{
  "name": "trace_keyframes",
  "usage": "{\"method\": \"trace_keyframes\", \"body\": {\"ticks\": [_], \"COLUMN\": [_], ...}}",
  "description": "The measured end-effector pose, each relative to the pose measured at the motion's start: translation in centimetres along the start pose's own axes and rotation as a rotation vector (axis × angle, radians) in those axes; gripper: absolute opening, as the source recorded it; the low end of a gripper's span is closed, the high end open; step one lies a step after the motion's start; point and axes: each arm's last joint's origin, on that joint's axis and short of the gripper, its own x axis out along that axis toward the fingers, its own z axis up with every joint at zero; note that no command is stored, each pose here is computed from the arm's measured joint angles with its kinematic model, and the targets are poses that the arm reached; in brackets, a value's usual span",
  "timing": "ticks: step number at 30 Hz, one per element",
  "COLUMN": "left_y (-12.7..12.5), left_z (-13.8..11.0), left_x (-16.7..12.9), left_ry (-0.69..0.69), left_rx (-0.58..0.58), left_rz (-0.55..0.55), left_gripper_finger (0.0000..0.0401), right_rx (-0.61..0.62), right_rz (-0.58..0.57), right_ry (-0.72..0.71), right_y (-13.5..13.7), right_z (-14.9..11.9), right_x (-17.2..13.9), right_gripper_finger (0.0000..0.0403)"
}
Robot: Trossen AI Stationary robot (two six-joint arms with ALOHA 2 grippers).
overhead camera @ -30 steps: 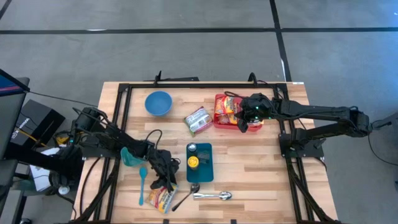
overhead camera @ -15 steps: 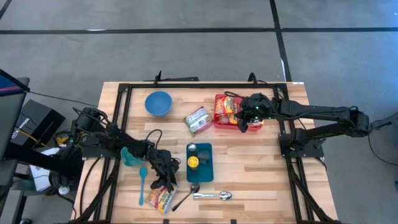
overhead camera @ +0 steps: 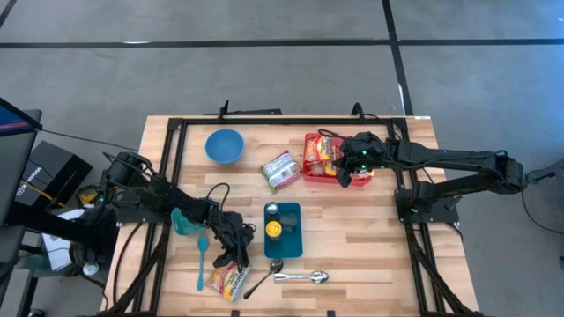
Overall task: Pick & Place Food Item
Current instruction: Put the light blue noodle pack into the red bin
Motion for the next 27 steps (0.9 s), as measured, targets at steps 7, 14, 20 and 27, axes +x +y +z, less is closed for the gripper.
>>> {"method": "trace_keyframes", "body": {"ticks": [7, 14, 20, 27], "left_y": [0.0, 0.1, -0.6, -2.8], "left_z": [0.0, 0.0, 0.7, 2.8], "left_x": [0.0, 0.0, -0.7, -3.1], "left_ry": [0.0, -0.001, -0.037, -0.168], "left_rx": [0.0, -0.002, 0.053, 0.238], "left_rz": [0.0, 0.0, -0.016, -0.051], "left_gripper_finger": [0.0002, 0.0001, 0.0, 0.0], "right_rx": [-0.001, -0.002, -0.004, -0.004], "right_rz": [0.0, 0.0, 0.0, 0.0], "right_ry": [0.0, 0.0, 0.0, 0.0], "right_y": [0.0, 0.0, 0.0, 0.0], "right_z": [0.0, 0.0, 0.0, 0.0], "right_x": [0.0, 0.0, 0.0, 0.0], "right_gripper_finger": [0.0001, 0.0001, 0.0001, 0.0001]}}
